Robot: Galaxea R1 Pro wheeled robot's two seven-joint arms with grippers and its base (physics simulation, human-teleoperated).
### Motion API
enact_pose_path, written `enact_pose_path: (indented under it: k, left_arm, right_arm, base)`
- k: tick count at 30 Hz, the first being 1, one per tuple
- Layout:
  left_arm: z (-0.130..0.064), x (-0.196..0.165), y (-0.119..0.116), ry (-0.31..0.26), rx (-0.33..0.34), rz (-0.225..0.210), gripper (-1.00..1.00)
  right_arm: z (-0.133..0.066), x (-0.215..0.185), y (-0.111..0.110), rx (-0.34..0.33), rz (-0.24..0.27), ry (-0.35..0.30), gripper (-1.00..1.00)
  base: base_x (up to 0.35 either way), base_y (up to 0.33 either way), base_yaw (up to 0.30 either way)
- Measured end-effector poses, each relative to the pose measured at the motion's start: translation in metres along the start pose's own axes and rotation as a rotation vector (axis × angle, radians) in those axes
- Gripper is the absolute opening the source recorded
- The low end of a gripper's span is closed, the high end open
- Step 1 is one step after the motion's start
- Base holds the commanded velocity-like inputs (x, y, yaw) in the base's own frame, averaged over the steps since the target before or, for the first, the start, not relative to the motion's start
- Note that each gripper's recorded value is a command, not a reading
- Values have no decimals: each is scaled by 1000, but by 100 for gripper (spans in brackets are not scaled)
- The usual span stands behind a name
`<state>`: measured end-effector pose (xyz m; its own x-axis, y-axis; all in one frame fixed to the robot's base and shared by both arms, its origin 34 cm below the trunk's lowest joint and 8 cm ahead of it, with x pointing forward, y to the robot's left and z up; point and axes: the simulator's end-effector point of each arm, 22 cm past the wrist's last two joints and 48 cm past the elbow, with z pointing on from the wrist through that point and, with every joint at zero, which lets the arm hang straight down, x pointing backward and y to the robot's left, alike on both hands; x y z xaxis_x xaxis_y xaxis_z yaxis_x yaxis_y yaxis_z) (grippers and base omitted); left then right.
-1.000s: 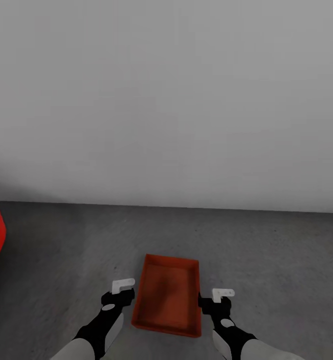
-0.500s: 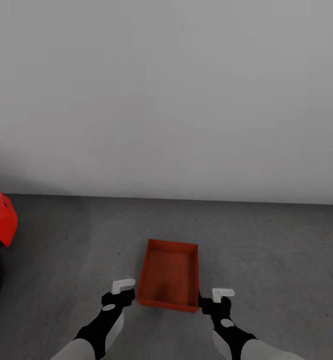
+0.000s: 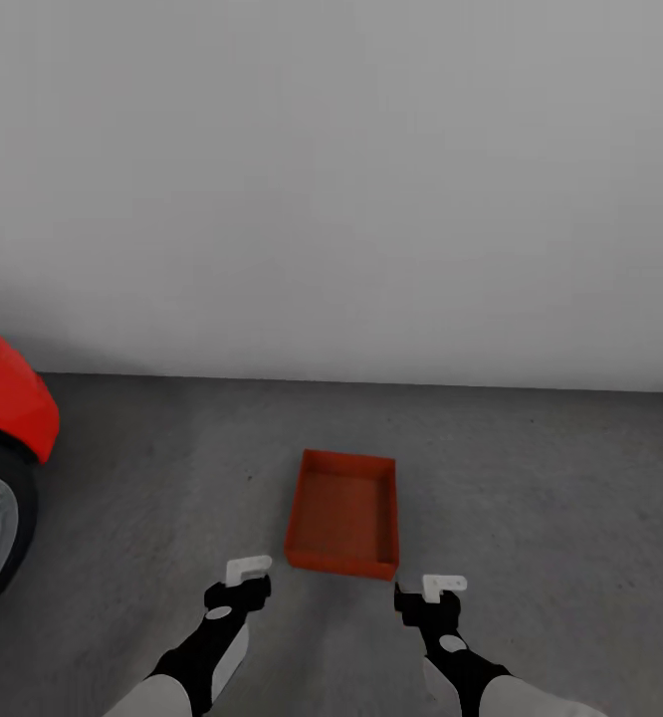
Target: Move the two storage containers from the living room to the garage. In the garage, place one container on the floor and stack the other container on top of it (either order is fine).
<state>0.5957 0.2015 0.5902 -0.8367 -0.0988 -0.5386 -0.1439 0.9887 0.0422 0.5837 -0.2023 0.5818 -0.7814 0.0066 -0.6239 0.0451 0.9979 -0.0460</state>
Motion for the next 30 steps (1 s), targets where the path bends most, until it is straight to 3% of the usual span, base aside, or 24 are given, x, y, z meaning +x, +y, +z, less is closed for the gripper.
enact_pose_path:
  k: [12,16,19,20,21,23,24,26,28,30]
  left_arm:
    - [0,-1,3,-2,-4,1,100]
    - [1,0,6,1,-5,4,100]
    - [1,5,11,15,-12,9,100]
    - [3,13,24,36,-29,16,100]
    - [4,17,31,47,-38,21,100]
    - [6,43,69,108,-84,45,100]
    - [6,53,80,129,-96,53,100]
    - [-1,97,113,226,-136,64,100]
    - [-12,137,138,315,-169,49,100]
    - [-16,149,153,344,-190,29,100]
  right_arm:
    - [0,0,-1,2,0,0,100]
    - [1,1,-14,16,-8,4,100]
    - [2,12,-45,51,-31,31,100]
    - [0,28,-74,85,-46,65,100]
    - [-1,32,-84,96,-59,75,100]
    - [-2,39,-108,124,-74,102,100]
    - [-2,41,-112,129,-78,109,100]
    - [-3,48,-122,140,-89,142,100]
    - [-10,70,-127,144,-98,193,100]
    - [-24,104,-129,145,-105,251,100]
  base:
    - [-305,57,0]
    - [-44,5,0]
    - [-10,1,0]
    - [-4,0,0]
    - [-3,0,0]
    - [-2,0,0]
    - [0,0,0]
    - [0,0,0]
    - [0,0,0]
    - [0,0,0]
